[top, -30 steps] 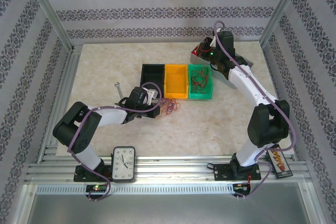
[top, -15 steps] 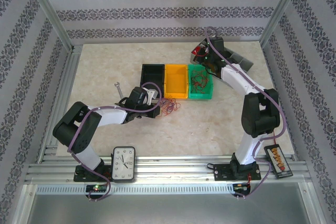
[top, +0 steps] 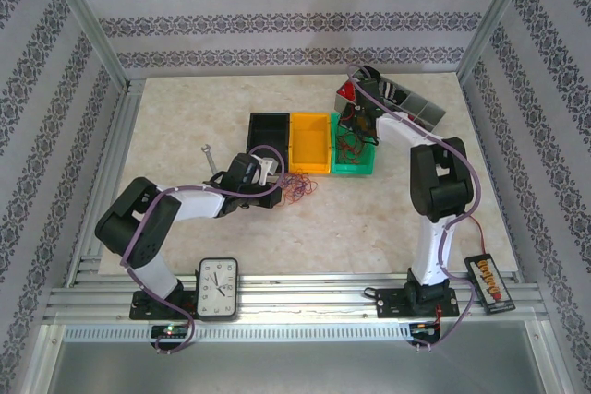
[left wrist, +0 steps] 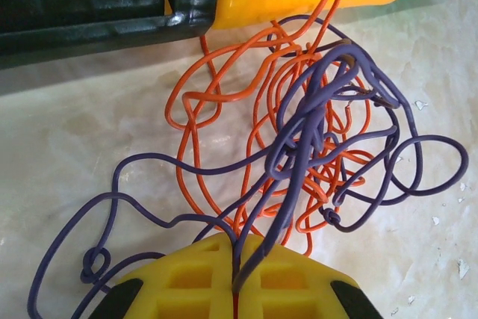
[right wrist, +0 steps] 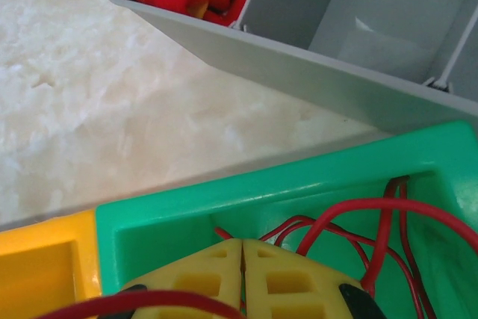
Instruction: Untangle the cables
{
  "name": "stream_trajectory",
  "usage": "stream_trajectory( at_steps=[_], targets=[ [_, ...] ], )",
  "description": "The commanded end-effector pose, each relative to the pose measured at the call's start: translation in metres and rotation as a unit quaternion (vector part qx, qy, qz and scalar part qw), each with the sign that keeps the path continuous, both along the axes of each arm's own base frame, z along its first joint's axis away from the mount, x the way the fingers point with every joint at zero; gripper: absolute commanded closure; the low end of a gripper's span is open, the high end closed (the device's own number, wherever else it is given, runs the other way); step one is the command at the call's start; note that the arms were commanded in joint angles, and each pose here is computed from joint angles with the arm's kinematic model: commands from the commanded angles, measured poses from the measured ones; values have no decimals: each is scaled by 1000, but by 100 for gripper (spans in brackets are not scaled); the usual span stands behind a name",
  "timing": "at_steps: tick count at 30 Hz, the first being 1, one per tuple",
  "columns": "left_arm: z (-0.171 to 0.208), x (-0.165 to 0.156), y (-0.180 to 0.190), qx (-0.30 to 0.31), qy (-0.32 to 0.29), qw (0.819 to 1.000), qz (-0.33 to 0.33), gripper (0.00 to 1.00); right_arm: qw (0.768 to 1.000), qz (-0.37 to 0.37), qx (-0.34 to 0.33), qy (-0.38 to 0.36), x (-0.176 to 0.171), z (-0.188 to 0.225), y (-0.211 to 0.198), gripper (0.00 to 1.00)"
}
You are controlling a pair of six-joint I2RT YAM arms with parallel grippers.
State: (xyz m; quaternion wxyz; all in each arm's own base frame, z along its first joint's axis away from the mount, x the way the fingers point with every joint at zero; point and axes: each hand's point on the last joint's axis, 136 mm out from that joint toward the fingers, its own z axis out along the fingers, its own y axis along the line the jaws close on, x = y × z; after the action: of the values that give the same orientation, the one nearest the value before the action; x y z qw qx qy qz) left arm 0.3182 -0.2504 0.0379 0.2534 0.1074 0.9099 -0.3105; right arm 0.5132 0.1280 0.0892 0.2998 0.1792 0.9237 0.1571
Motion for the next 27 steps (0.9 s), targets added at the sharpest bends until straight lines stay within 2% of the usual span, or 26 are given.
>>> stream_trajectory(
  at_steps=[1,6,12,15,23,27],
  targets=[
    [3,5,-6,-2,-2,1000,-10,100,1000,6,-11,6,-4,0,3,92],
    [2,6,-7,-1,-3,1000,-11,100,1000,16,4,8,-16,4,6,89],
    [4,6,-6,-1,-4,1000,-12,100,999,27,12,-14,-29,31,6,71],
    [4,5,-6,-1,-5,1000,-13,100,999,20,9,-27,-36,47,0,67],
    [5,5,-7,-2,-6,1000,-14,100,998,0,13,-62,-48,75,-13,64],
    [4,5,-7,-1,-5,1000,-13,100,997,33,18,-64,-47,79,2,63]
  ],
)
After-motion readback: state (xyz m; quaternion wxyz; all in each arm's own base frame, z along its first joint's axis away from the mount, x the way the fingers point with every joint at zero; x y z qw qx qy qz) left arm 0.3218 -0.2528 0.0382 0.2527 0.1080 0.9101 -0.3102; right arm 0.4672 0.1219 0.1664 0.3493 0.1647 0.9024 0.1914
